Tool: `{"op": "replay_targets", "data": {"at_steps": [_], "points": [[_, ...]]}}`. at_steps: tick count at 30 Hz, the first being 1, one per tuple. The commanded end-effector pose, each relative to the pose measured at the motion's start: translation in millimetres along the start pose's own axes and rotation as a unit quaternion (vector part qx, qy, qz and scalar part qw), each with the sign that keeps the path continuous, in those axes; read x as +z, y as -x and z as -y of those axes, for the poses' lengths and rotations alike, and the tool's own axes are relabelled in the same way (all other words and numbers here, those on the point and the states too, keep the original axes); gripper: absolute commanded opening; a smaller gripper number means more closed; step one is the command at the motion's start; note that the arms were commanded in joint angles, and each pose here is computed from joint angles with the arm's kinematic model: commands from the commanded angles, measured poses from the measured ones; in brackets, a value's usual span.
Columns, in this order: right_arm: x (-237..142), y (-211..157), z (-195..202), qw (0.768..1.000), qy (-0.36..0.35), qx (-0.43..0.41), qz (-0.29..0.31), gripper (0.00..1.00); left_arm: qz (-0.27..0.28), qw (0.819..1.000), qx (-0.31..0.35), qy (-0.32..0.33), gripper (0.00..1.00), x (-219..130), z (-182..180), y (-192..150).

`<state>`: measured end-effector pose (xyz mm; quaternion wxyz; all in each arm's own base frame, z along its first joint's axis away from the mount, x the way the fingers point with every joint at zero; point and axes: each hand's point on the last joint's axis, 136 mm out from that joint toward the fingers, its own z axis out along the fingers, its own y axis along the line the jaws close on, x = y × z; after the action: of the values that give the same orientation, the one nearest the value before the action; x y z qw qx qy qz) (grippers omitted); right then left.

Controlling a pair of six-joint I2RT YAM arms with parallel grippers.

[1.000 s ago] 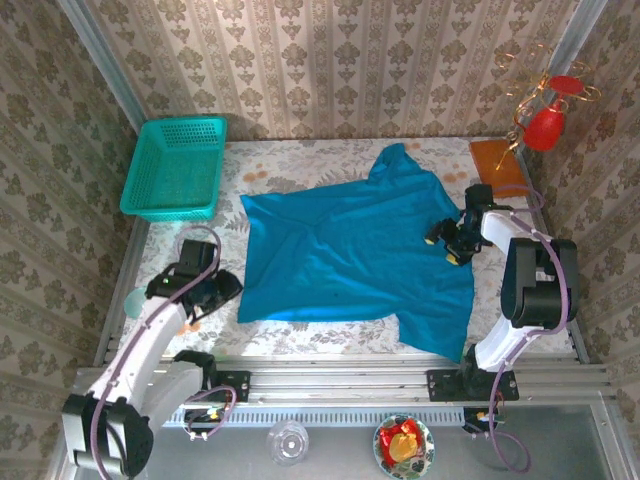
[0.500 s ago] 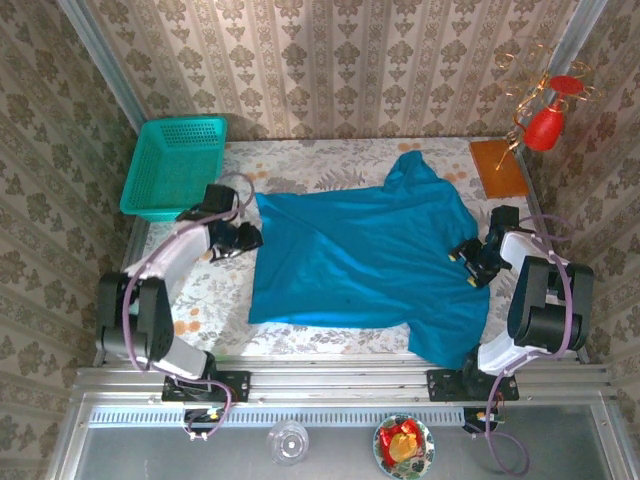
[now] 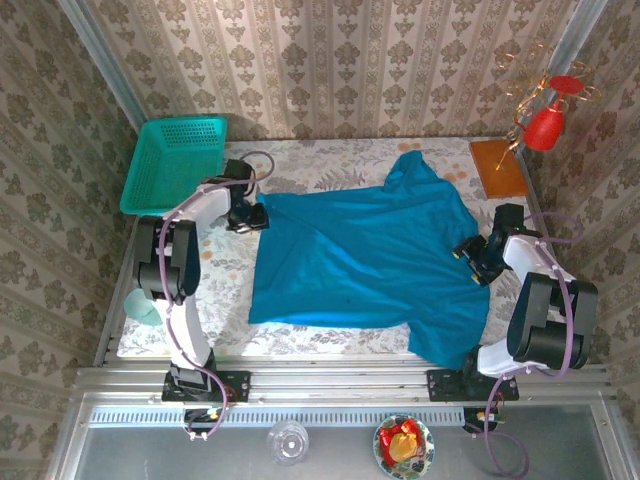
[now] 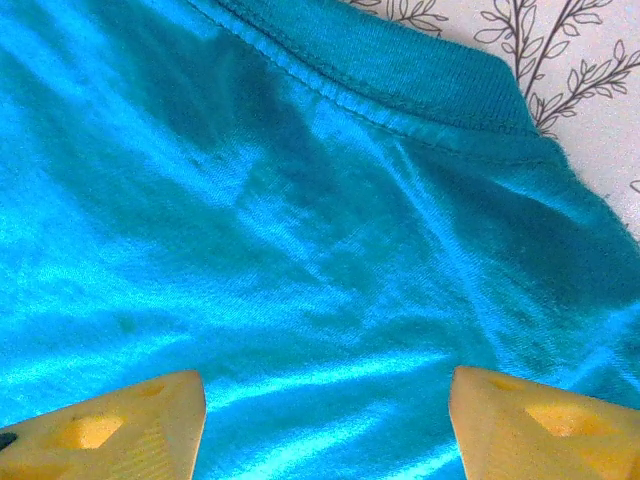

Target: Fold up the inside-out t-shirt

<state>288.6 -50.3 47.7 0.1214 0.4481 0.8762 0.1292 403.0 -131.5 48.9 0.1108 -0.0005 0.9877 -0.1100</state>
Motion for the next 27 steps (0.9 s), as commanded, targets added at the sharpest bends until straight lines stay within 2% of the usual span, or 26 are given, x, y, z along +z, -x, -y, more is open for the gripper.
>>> {"op": "replay_targets", "data": {"at_steps": [1,11,15,19,27], "points": [[-5,-8,6,1.000,-0.006,0.007,-0.009,0.66,-0.025,0.999,0.020,0.015,0.27,6,-1,-9],[-2,-10,6,1.000,-0.007,0.003,-0.015,0.66,-0.054,0.998,0.023,0.023,0.20,27,-4,-19],[6,-13,2,1.000,0.007,0.002,-0.029,0.66,-0.062,0.997,0.024,0.031,0.11,33,-8,-22],[20,-16,11,0.999,-0.014,0.009,-0.051,0.66,-0.063,0.997,0.028,0.047,0.00,32,-15,-23],[28,-10,42,0.995,-0.057,0.072,-0.038,0.66,-0.047,0.996,0.016,0.074,0.00,11,-44,-19]]}}
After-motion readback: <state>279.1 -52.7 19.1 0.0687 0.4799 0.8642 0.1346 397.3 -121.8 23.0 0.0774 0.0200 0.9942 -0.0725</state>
